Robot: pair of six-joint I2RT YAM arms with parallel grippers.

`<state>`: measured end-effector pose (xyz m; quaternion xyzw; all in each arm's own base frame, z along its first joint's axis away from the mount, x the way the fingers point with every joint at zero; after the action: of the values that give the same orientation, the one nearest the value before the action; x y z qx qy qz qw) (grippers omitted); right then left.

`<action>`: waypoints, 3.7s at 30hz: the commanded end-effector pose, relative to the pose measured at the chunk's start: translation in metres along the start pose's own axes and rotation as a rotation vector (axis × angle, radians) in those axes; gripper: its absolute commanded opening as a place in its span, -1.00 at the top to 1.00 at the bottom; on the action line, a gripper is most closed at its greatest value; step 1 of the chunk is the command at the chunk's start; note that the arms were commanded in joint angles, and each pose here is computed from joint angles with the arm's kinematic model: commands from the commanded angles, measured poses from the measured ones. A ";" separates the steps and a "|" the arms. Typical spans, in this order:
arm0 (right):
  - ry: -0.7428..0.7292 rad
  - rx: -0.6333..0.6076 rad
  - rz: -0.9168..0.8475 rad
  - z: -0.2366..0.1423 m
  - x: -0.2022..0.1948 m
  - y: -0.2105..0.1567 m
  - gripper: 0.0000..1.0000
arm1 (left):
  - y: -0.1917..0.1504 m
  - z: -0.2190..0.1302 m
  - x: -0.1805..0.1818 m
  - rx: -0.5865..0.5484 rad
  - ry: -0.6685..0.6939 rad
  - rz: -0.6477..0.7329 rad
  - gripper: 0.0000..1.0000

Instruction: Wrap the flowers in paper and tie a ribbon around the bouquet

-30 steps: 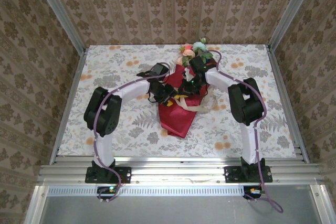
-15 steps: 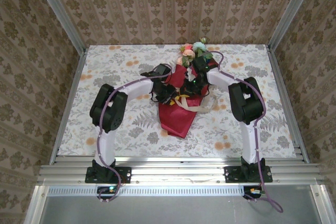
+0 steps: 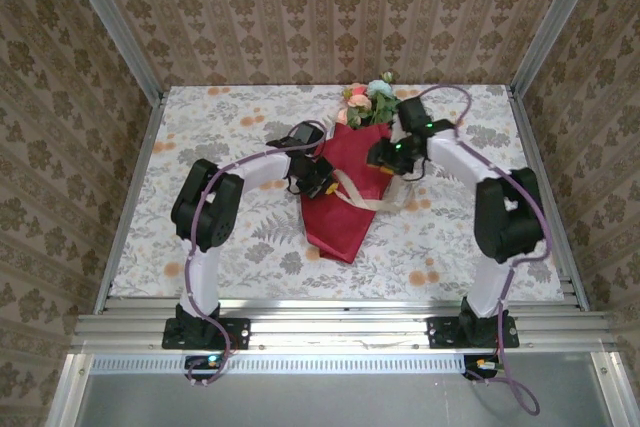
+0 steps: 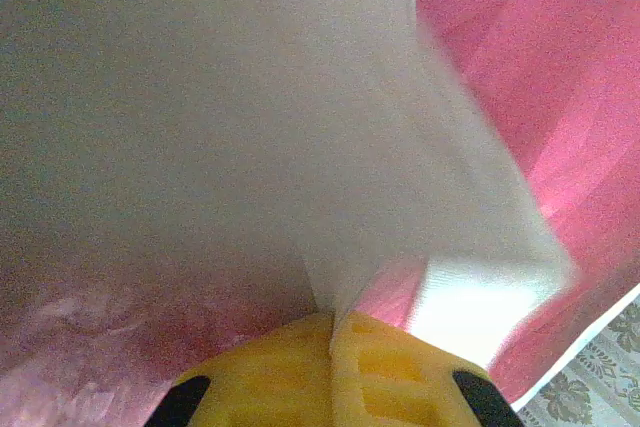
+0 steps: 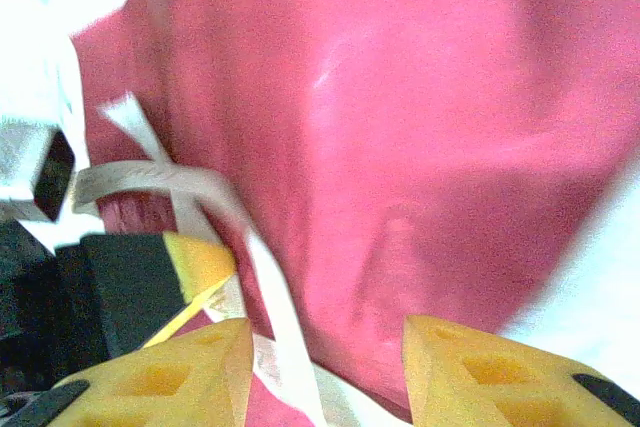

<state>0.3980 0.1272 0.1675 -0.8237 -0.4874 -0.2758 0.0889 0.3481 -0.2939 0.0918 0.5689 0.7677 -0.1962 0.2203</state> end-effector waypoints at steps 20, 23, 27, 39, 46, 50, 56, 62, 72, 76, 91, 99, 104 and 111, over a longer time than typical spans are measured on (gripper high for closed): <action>-0.188 -0.013 0.289 0.062 -0.067 0.059 1.00 | 0.007 -0.034 -0.019 -0.028 -0.065 0.021 1.00; -0.197 -0.100 0.288 0.041 -0.064 0.070 1.00 | 0.016 -0.049 -0.023 -0.055 -0.069 0.032 1.00; -0.184 -0.165 0.294 0.012 -0.062 0.094 1.00 | 0.034 -0.070 -0.023 -0.076 -0.101 0.014 1.00; -0.142 -0.223 0.328 -0.029 -0.075 0.129 1.00 | 0.099 -0.134 0.014 -0.184 -0.186 -0.074 1.00; -0.190 -0.269 0.411 -0.049 -0.105 0.132 1.00 | 0.111 -0.156 0.048 -0.212 -0.123 -0.104 1.00; -0.211 -0.276 0.467 -0.055 -0.130 0.131 1.00 | 0.114 -0.162 0.077 -0.233 -0.068 -0.136 1.00; -0.256 -0.285 0.535 -0.065 -0.164 0.131 1.00 | 0.122 -0.173 0.121 -0.260 0.036 -0.163 1.00; -0.309 -0.296 0.613 -0.076 -0.200 0.130 1.00 | 0.127 -0.175 0.159 -0.273 0.085 -0.228 1.00; -0.301 -0.269 0.700 -0.081 -0.228 0.130 1.00 | 0.143 -0.171 0.194 -0.254 0.185 -0.235 1.00; -0.286 -0.262 0.695 -0.081 -0.225 0.128 1.00 | 0.137 -0.157 0.184 -0.213 0.205 -0.221 0.41; -0.270 -0.249 0.670 -0.082 -0.222 0.126 1.00 | 0.026 -0.103 0.044 -0.240 0.016 -0.345 -0.04; -0.264 -0.236 0.653 -0.080 -0.221 0.125 1.00 | 0.035 -0.054 0.044 -0.229 0.015 -0.505 -0.07; -0.258 -0.233 0.647 -0.079 -0.221 0.124 1.00 | 0.028 -0.036 0.055 -0.210 0.020 -0.588 -0.05; -0.260 -0.231 0.649 -0.076 -0.221 0.123 1.00 | 0.036 -0.017 0.055 -0.206 -0.001 -0.633 0.11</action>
<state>0.3966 -0.1394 0.1182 -0.9707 -0.1670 -0.1724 0.0131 0.3623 -0.2259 0.0805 0.3014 0.9150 -0.1678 0.2091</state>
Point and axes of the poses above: each hand's point on the last joint's axis, 136 mm out from that joint toward the fingers, its own z axis out along the fingers, its own x axis along the line the jaws close on, y = z × x, the point moved 6 cm from there along -z, back along the fingers, and after that the axes turned 15 degrees about z, right-handed, at the moved point
